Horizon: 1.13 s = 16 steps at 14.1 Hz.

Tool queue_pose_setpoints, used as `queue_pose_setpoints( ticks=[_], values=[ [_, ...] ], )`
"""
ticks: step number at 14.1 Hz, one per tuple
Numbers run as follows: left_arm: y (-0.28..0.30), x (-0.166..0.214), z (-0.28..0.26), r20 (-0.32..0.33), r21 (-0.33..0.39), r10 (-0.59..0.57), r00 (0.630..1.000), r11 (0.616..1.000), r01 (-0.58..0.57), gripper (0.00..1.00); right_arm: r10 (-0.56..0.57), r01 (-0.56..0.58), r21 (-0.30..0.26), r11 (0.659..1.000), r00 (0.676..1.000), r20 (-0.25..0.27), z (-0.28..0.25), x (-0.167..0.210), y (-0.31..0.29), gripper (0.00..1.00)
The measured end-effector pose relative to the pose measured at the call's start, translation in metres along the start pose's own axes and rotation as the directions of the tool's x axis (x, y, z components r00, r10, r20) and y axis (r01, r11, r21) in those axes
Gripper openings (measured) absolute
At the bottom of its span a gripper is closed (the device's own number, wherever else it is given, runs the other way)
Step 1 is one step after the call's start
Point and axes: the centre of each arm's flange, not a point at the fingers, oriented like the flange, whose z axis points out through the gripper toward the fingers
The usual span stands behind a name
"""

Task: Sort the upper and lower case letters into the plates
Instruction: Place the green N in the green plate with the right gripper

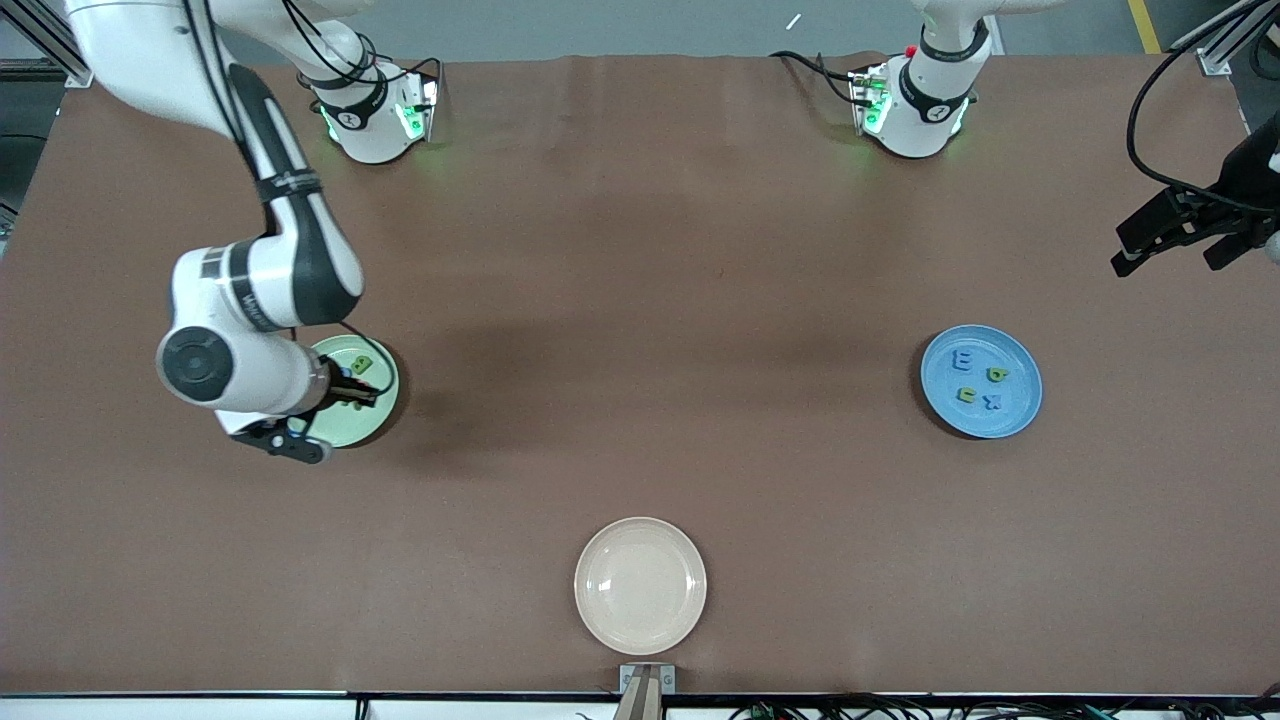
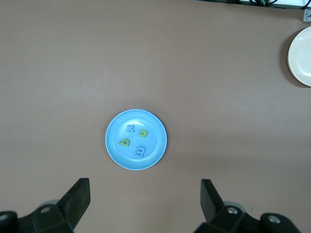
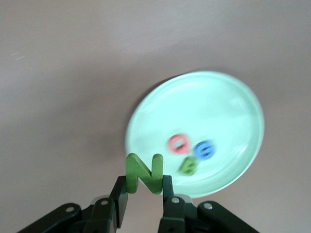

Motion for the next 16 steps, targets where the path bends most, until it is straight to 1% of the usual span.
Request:
queue_pose_setpoints(
  ticks=[2,5,7,10,11,12,13,14,15,16],
  values=[
    [0.003,0.000,-0.002,-0.003,-0.001,0.005,1.000,1.000,-0.005,1.00,0.010,-0.010,0.011,1.000,1.000,0.001,0.036,0.012,0.029,0.33],
    [0.003,0.000,-0.005,-0.009,-0.001,0.005,1.000,1.000,-0.005,1.00,0.019,-0.019,0.011,1.000,1.000,0.014,0.085,0.012,0.043,0.33],
    [0.002,0.000,-0.006,-0.010,-0.001,0.003,1.000,1.000,-0.003,1.00,0.014,-0.014,0.011,1.000,1.000,0.016,0.100,0.008,0.041,0.33],
    [0.002,0.000,-0.006,-0.009,-0.001,0.004,1.000,1.000,-0.004,1.00,0.011,-0.011,0.008,1.000,1.000,0.028,0.107,0.003,0.041,0.33],
    [0.002,0.000,-0.006,-0.008,-0.001,0.004,1.000,1.000,-0.004,1.00,0.011,-0.011,0.008,1.000,1.000,0.028,0.106,0.003,0.041,0.40],
    [0.003,0.000,-0.006,-0.008,-0.001,0.005,1.000,1.000,-0.005,1.00,0.013,-0.013,0.007,1.000,0.999,0.030,0.104,0.004,0.042,0.51],
    [0.003,0.000,-0.006,-0.008,-0.001,0.006,1.000,1.000,-0.006,1.00,0.016,-0.016,0.004,1.000,0.999,0.042,0.099,0.006,0.044,0.60],
    [0.004,0.000,-0.006,-0.008,-0.001,0.007,1.000,1.000,-0.007,1.00,0.007,-0.007,0.000,1.000,0.998,0.060,0.090,0.009,0.047,0.71],
    [0.005,0.000,-0.006,-0.008,-0.001,0.009,1.000,1.000,-0.009,1.00,-0.023,0.023,-0.002,1.000,0.997,0.080,0.075,0.013,0.051,0.80],
    [0.006,0.000,-0.006,-0.008,-0.002,0.010,1.000,1.000,-0.010,1.00,-0.060,0.060,0.000,0.998,0.993,0.097,0.056,0.018,0.056,0.91]
  ],
)
